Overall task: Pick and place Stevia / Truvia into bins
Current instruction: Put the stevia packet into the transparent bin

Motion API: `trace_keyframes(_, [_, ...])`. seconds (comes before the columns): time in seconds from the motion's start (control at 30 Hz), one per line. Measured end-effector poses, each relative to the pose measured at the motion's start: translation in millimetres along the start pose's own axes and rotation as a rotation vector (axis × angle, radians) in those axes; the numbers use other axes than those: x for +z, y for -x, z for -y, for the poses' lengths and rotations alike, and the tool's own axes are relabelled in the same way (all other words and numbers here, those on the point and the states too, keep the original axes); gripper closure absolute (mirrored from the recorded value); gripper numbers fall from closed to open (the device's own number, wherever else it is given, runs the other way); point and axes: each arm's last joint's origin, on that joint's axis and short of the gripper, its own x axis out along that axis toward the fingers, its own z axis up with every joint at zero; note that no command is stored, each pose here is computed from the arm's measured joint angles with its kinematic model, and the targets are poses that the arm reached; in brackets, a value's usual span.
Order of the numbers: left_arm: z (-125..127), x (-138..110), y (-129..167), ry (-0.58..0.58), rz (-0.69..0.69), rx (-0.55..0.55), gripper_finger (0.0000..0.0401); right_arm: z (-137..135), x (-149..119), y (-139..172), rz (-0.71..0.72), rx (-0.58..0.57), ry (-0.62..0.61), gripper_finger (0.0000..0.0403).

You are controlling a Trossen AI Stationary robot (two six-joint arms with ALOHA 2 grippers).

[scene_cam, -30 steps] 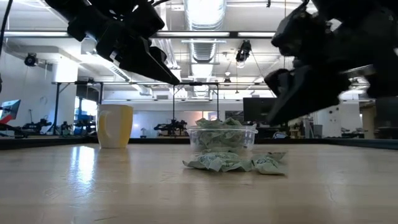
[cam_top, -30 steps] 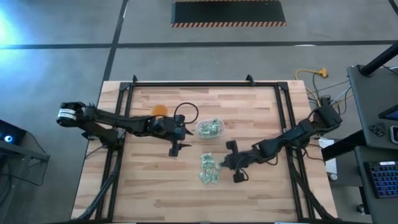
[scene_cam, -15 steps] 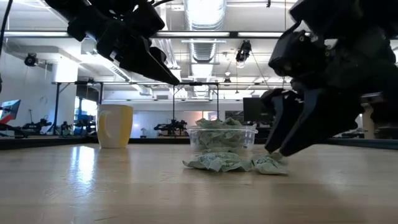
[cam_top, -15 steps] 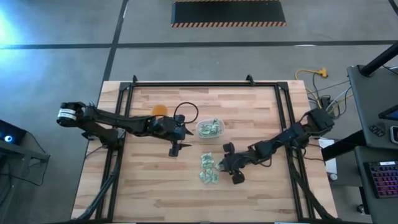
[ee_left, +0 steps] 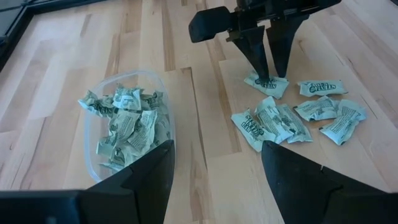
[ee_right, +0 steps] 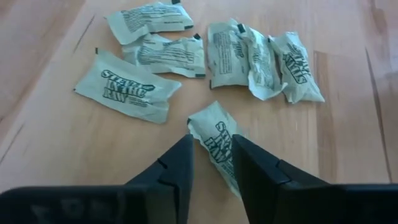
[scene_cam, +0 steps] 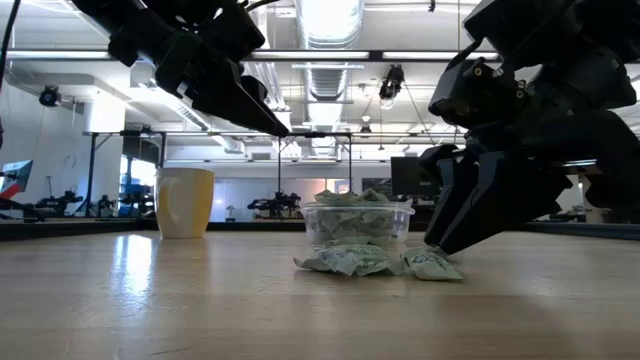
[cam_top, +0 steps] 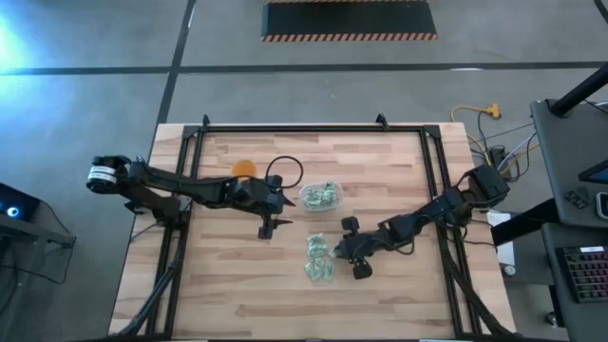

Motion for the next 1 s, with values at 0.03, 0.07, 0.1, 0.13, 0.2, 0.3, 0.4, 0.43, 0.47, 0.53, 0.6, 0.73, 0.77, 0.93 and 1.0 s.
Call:
trace_keyframes(0.03, [0.0,0.0,0.0,0.0,0.0,0.0,0.0177,0.0,-0.3,0.0,-0.002,0.0,-0.001,0.0309])
trace_keyframes(0.07, [0.0,0.0,0.0,0.0,0.0,0.0,0.0177,0.0,-0.4,0.0,-0.003,0.0,-0.001,0.0314])
trace_keyframes(0.1, [0.0,0.0,0.0,0.0,0.0,0.0,0.0177,0.0,-0.4,0.0,-0.003,0.0,-0.001,0.0318])
trace_keyframes(0.13, [0.0,0.0,0.0,0.0,0.0,0.0,0.0177,0.0,-0.4,0.0,-0.003,0.0,-0.001,0.0322])
trace_keyframes(0.2, [-0.2,0.0,0.0,0.0,0.0,0.001,0.0177,0.0,-0.5,0.0,-0.004,0.0,-0.002,0.0328])
trace_keyframes(0.3, [-0.2,0.0,0.0,0.0,0.0,0.001,0.0177,0.1,-1.6,0.0,-0.014,-0.001,-0.003,0.0334])
trace_keyframes(0.4, [-0.2,0.0,0.0,0.0,0.0,0.001,0.0177,0.2,-2.1,0.0,-0.019,-0.002,-0.016,0.0335])
trace_keyframes(0.43, [-0.2,0.0,0.0,0.0,0.0,0.001,0.0177,0.2,-2.1,0.0,-0.02,-0.002,-0.017,0.0335])
trace_keyframes(0.47, [-0.2,0.0,0.0,0.0,0.0,0.001,0.0177,0.2,-2.1,0.0,-0.02,-0.003,-0.017,0.0335])
trace_keyframes(0.53, [-0.1,0.0,0.0,0.0,0.0,0.0,0.0177,0.6,-2.1,0.0,-0.018,-0.017,-0.009,0.0339])
trace_keyframes(0.6, [-0.1,0.0,0.0,0.0,0.0,0.0,0.0177,1.0,-2.0,0.0,-0.017,-0.029,0.003,0.0348])
trace_keyframes(0.73, [-0.1,0.0,0.0,0.001,0.0,0.0,0.0177,1.2,-1.9,0.0,-0.017,-0.029,0.039,0.0382])
trace_keyframes(0.77, [0.2,0.0,0.0,0.001,0.0,-0.001,0.0177,1.1,-1.6,0.0,-0.016,-0.029,0.039,0.0388])
trace_keyframes(0.93, [0.1,0.0,0.0,0.024,0.0,-0.001,0.0177,1.0,-2.3,0.3,-0.026,-0.03,0.047,0.0394])
trace_keyframes(1.0, [0.1,0.0,0.0,0.028,0.0,-0.001,0.0177,1.4,-2.5,2.7,-0.039,-0.032,0.057,0.0394])
